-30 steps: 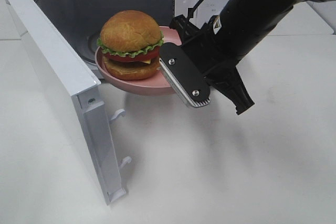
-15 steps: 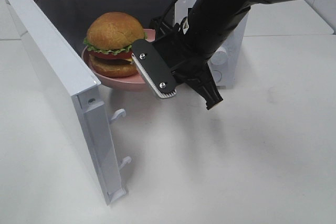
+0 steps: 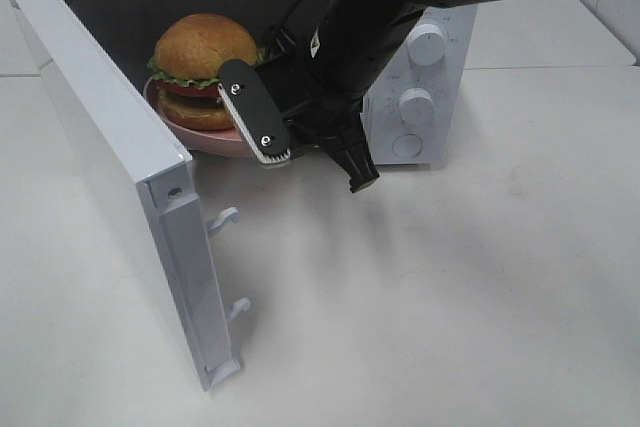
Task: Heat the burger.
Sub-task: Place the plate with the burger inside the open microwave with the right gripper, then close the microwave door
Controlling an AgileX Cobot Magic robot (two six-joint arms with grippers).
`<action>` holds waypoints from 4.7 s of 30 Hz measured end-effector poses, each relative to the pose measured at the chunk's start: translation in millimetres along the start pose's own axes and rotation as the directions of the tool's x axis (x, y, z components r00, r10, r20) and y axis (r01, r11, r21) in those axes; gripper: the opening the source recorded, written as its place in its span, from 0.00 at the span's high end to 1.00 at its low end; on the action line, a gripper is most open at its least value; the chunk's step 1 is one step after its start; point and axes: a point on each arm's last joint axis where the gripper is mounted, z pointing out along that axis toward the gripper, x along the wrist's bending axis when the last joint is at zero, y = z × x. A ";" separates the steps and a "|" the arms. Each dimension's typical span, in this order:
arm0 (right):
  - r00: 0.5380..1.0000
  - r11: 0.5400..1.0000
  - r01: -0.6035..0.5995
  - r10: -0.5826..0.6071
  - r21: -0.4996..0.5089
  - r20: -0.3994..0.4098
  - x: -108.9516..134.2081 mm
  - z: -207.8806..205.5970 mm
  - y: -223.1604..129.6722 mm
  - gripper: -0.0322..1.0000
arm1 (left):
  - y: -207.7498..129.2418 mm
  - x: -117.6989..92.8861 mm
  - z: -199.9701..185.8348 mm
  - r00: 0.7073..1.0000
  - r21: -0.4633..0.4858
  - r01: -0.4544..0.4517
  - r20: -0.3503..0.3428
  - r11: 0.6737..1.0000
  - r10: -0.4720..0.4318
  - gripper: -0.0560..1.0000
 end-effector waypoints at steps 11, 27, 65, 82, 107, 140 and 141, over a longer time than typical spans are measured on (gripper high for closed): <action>0.999 0.999 -0.032 0.032 0.017 0.028 -29.7 27.5 1.3 0.91 | 0.0 0.0 0.0 1.000 0.000 0.000 0.000 1.000 0.000 0.01; 0.990 0.988 -0.131 0.126 0.087 0.054 -65.5 55.3 -1.8 0.90 | 0.0 0.0 0.0 1.000 0.000 0.000 0.000 1.000 0.000 0.01; 0.966 0.986 -0.150 0.132 0.069 0.223 -92.8 83.0 -1.2 0.50 | 0.0 0.0 0.0 1.000 0.000 0.000 0.000 1.000 0.000 0.01; 0.973 0.988 -0.144 0.129 0.063 0.193 -63.7 50.6 -3.0 0.42 | 0.0 0.0 0.0 1.000 0.000 0.000 0.000 1.000 0.000 0.01; 0.956 0.974 -0.224 0.210 0.044 0.207 10.4 -17.6 -26.5 0.42 | 0.0 0.0 0.0 1.000 0.000 0.000 0.000 1.000 0.000 0.01; 0.759 0.782 -0.621 0.618 -0.055 0.206 111.3 -94.8 -31.7 0.42 | 0.0 0.0 0.0 1.000 0.000 0.000 0.000 1.000 0.000 0.01; 0.729 0.752 -0.656 0.654 -0.066 0.203 117.2 -97.8 -32.0 0.42 | 0.0 0.0 0.0 1.000 0.000 0.000 0.000 1.000 0.000 0.01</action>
